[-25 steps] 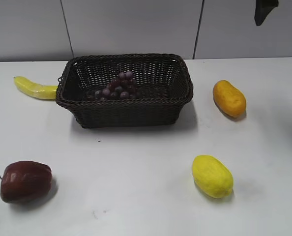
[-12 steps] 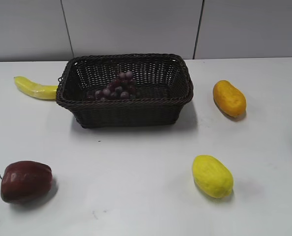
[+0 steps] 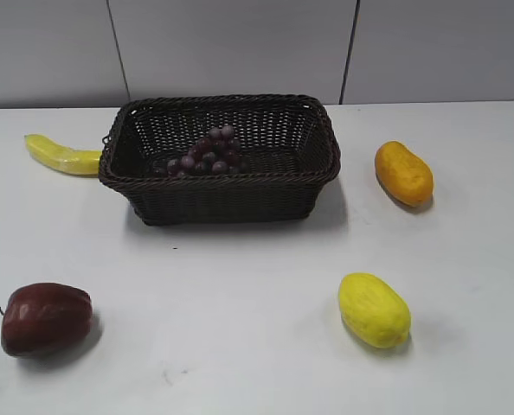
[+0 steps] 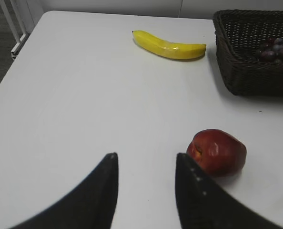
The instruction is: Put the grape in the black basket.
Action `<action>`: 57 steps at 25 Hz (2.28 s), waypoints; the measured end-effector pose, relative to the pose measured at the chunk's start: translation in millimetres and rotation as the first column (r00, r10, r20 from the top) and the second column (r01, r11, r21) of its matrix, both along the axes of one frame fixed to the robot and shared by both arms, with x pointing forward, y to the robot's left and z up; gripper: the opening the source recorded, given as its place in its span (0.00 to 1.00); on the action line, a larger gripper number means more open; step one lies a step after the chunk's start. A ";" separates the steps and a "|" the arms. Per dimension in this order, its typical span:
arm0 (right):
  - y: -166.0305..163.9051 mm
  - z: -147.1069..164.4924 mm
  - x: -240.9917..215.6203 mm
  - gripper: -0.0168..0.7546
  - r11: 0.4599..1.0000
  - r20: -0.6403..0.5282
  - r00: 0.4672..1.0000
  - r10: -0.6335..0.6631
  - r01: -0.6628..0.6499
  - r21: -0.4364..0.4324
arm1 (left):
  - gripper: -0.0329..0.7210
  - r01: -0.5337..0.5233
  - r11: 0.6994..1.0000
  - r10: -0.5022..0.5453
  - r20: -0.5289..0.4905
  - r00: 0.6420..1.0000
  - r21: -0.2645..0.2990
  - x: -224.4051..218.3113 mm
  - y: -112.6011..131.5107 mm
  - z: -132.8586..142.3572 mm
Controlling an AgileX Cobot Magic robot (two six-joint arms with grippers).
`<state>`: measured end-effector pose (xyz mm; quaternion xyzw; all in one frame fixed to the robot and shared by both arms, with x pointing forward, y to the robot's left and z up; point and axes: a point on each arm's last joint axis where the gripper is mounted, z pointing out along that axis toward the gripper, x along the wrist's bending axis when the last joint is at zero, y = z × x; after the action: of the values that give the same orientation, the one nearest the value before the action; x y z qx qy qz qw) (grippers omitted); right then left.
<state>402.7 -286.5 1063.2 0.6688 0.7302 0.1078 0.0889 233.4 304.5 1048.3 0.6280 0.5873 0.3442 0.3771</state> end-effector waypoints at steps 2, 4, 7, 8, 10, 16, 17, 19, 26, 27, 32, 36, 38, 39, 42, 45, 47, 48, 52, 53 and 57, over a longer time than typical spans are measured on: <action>-1.4 -11.8 -22.3 0.79 1.000 0.012 1.000 -0.002 0.002 0.001 | 0.53 0.000 1.000 0.000 0.000 1.000 0.000 0.0 0.0 0.0; -2.7 -22.2 -44.0 0.79 1.000 0.029 1.000 -0.002 0.002 0.003 | 0.53 0.000 1.000 0.000 0.000 1.000 0.000 0.0 0.0 0.0; -4.3 -30.4 -70.0 0.79 1.000 0.089 0.996 -0.003 0.002 0.007 | 0.53 0.000 1.000 0.000 0.000 1.000 0.000 0.0 0.0 0.0; -4.8 -29.3 -77.9 0.79 1.000 0.128 0.992 -0.003 0.002 0.009 | 0.53 0.000 1.000 0.000 0.000 1.000 0.000 0.0 0.0 0.0; -5.6 -23.4 -90.1 0.79 1.000 0.219 0.976 -0.007 0.003 0.016 | 0.53 0.000 1.000 0.000 0.000 1.000 0.000 0.0 0.0 0.0; -8.0 -8.9 -128.4 0.79 0.999 0.478 0.878 -0.014 -0.003 0.034 | 0.53 0.000 1.000 0.000 0.000 1.000 0.000 0.0 0.0 0.0; -8.4 -7.4 -134.4 0.79 0.999 0.515 0.857 -0.015 -0.004 0.036 | 0.53 0.000 1.000 0.000 0.000 1.000 0.000 0.0 0.0 0.0; -9.0 -5.7 -144.1 0.79 0.999 0.568 0.823 -0.018 -0.006 0.041 | 0.53 0.000 1.000 0.000 0.000 1.000 0.000 0.0 0.0 0.0; -9.7 -4.5 -155.9 0.79 0.999 0.630 0.777 -0.021 -0.010 0.045 | 0.53 0.000 1.000 0.000 0.000 1.000 0.000 0.0 0.0 0.0; -9.7 -4.5 -155.6 0.79 0.999 0.632 0.775 -0.021 -0.010 0.045 | 0.53 0.000 1.000 0.000 0.000 1.000 0.000 0.0 0.0 0.0; -9.7 -4.3 -155.0 0.79 0.999 0.637 0.770 -0.021 -0.010 0.045 | 0.53 0.000 1.000 0.000 0.000 1.000 0.000 0.0 0.0 0.0; -10.5 -1.8 -168.9 0.79 0.998 0.727 0.686 -0.026 -0.018 0.053 | 0.53 0.000 1.000 0.000 0.000 1.000 0.000 0.2 0.0 -0.2; -10.9 0.6 -174.8 0.79 0.998 0.752 0.659 -0.027 -0.022 0.055 | 0.53 0.002 1.000 -0.002 0.002 1.000 -0.004 0.1 -0.4 -0.1; -10.8 1.4 -175.5 0.79 0.998 0.757 0.653 -0.028 -0.023 0.057 | 0.53 0.002 1.000 -0.002 0.002 1.000 -0.004 0.1 -0.4 -0.1; -10.7 3.7 -175.6 0.79 0.998 0.770 0.637 -0.031 -0.026 0.062 | 0.53 0.002 1.000 -0.002 0.002 1.000 -0.004 0.1 -0.4 -0.1; -10.7 3.9 -175.5 0.79 0.998 0.772 0.635 -0.031 -0.026 0.062 | 0.53 0.003 1.000 -0.003 0.001 1.000 -0.005 0.1 -0.5 -0.2; -10.7 4.0 -175.4 0.79 0.998 0.772 0.635 -0.032 -0.026 0.063 | 0.53 0.003 1.000 -0.003 0.001 1.000 -0.005 0.1 -0.5 -0.2; -10.7 4.0 -175.4 0.79 0.998 0.772 0.635 -0.032 -0.026 0.063 | 0.53 0.003 1.000 -0.003 0.001 1.000 -0.006 0.1 -0.6 -0.2; -10.7 4.0 -175.4 0.79 0.998 0.772 0.635 -0.032 -0.026 0.063 | 0.53 0.003 1.000 -0.003 0.001 1.000 -0.006 0.1 -0.6 -0.2; -10.7 4.1 -175.4 0.79 0.998 0.773 0.634 -0.032 -0.026 0.063 | 0.53 0.003 1.000 -0.003 0.001 1.000 -0.006 0.1 -0.6 -0.2; -10.6 4.8 -175.1 0.79 0.998 0.778 0.627 -0.033 -0.026 0.063 | 0.53 0.003 1.000 -0.003 0.001 1.000 -0.006 0.1 -0.6 -0.2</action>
<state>227.6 -297.1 1068.0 0.5606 0.6147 0.4108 0.3729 233.5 304.0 1048.1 0.6277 0.5872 0.3421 0.3797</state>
